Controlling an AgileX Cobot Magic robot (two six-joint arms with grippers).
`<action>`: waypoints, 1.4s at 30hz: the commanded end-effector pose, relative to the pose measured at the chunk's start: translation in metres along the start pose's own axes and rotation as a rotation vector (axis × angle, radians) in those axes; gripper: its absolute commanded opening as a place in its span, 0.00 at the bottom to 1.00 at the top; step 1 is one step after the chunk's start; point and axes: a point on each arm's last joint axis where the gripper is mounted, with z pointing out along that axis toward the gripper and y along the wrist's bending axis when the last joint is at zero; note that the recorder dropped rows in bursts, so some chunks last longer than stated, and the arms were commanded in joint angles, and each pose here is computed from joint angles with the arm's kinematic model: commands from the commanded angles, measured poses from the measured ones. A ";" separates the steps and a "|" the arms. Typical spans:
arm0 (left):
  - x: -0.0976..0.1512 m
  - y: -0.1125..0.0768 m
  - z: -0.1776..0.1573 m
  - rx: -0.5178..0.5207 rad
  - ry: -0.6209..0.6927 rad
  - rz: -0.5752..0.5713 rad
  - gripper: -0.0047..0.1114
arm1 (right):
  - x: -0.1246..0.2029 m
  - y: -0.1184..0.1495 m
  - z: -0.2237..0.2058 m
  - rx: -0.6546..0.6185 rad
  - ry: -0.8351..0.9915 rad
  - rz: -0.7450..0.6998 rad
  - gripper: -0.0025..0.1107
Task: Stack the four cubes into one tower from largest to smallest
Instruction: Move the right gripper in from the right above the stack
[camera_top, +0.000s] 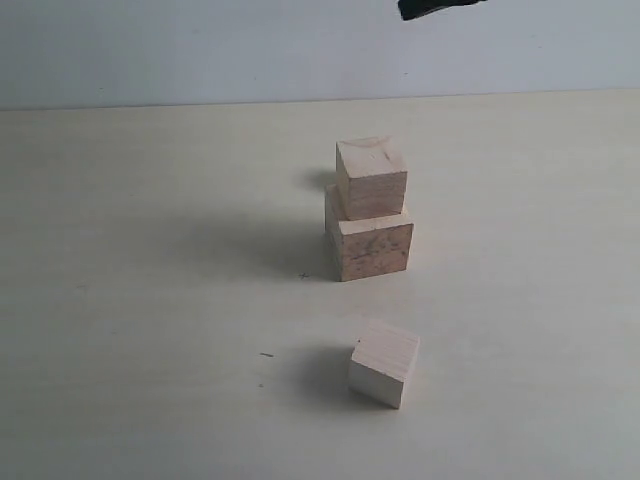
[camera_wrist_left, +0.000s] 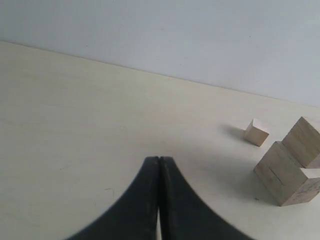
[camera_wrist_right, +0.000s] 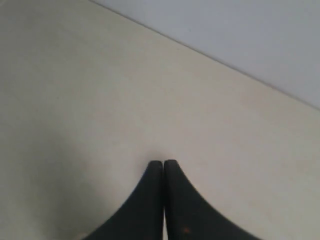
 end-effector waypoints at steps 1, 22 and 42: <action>0.001 0.000 -0.001 0.005 -0.002 -0.004 0.04 | 0.003 0.009 0.046 -0.042 0.010 -0.150 0.08; 0.002 -0.001 -0.001 0.011 0.007 -0.023 0.04 | 0.084 -0.031 0.158 0.050 0.201 -0.002 0.14; 0.002 -0.001 -0.001 0.011 0.009 -0.023 0.04 | 0.059 -0.020 0.099 -0.211 0.164 0.148 0.08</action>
